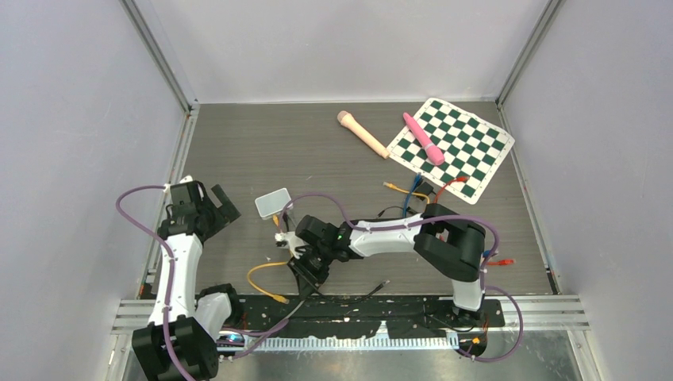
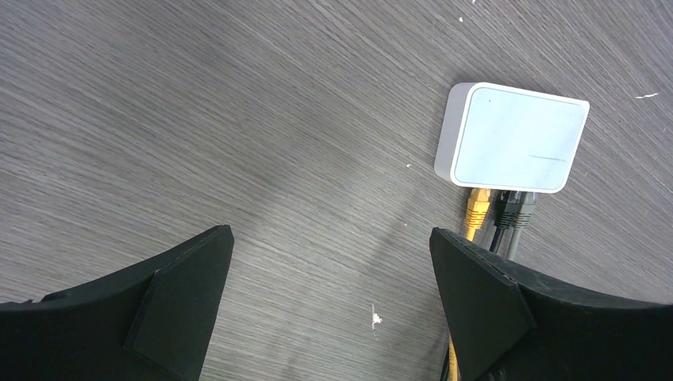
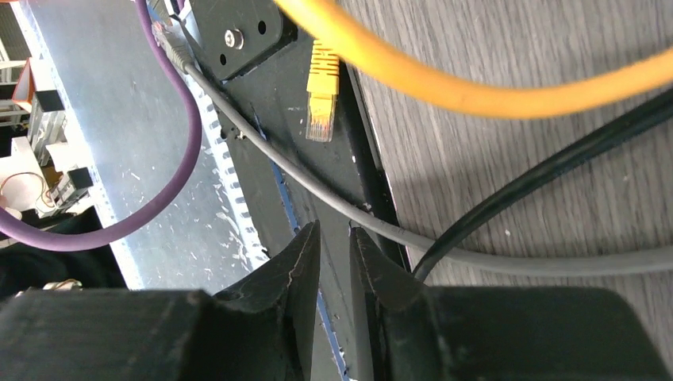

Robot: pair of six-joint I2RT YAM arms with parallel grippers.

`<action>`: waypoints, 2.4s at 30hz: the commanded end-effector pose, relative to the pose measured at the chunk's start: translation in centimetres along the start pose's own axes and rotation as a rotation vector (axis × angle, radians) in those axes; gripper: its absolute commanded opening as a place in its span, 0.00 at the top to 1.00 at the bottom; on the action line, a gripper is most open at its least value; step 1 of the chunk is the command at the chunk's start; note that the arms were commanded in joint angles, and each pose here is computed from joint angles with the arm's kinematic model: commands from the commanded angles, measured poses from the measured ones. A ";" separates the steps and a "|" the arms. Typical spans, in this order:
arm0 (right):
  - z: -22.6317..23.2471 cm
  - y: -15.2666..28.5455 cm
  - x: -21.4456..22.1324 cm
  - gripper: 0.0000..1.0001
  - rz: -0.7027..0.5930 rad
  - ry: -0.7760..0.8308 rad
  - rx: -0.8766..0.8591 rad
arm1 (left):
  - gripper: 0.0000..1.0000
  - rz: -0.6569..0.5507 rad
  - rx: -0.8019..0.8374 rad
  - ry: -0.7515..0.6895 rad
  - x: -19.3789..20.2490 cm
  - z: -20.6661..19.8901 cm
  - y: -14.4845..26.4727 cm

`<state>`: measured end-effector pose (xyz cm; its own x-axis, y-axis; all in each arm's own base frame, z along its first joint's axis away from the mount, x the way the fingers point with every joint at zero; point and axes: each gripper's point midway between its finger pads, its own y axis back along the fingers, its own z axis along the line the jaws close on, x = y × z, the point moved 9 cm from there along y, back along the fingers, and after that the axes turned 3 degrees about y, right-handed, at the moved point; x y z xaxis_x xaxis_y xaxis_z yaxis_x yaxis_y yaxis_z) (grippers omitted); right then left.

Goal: Pull the plug from the switch port
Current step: Move the switch port to the center of the board.

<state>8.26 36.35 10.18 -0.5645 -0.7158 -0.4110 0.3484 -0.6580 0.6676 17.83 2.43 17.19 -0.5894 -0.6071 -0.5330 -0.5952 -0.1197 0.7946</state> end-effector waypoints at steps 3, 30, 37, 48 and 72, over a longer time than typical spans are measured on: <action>0.3 -0.9 -1.5 0.73 0.000 0.055 -0.042 | 0.00 -0.021 -0.008 0.005 -0.1 0.2 0.4; -0.3 0.3 2.5 0.73 0.081 0.030 0.055 | 0.00 0.004 -0.002 -0.003 0.1 0.2 -0.4; -0.3 1.6 4.4 0.73 0.104 0.022 0.088 | 0.00 0.010 0.001 -0.001 0.1 0.1 -0.7; 2.4 5.1 3.3 0.67 0.029 0.108 -0.006 | 0.00 0.038 0.075 0.016 0.7 -0.3 -2.0; 4.0 8.0 -12.2 0.35 -0.284 0.243 -0.025 | 0.01 -0.028 0.019 0.062 1.0 0.3 -0.4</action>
<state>14.73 38.26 22.03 -0.5072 -0.5356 -0.6752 0.1668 -0.8296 0.5329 17.25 1.16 15.46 -0.5711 -0.6383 -0.5163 -0.6574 -0.0211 0.7533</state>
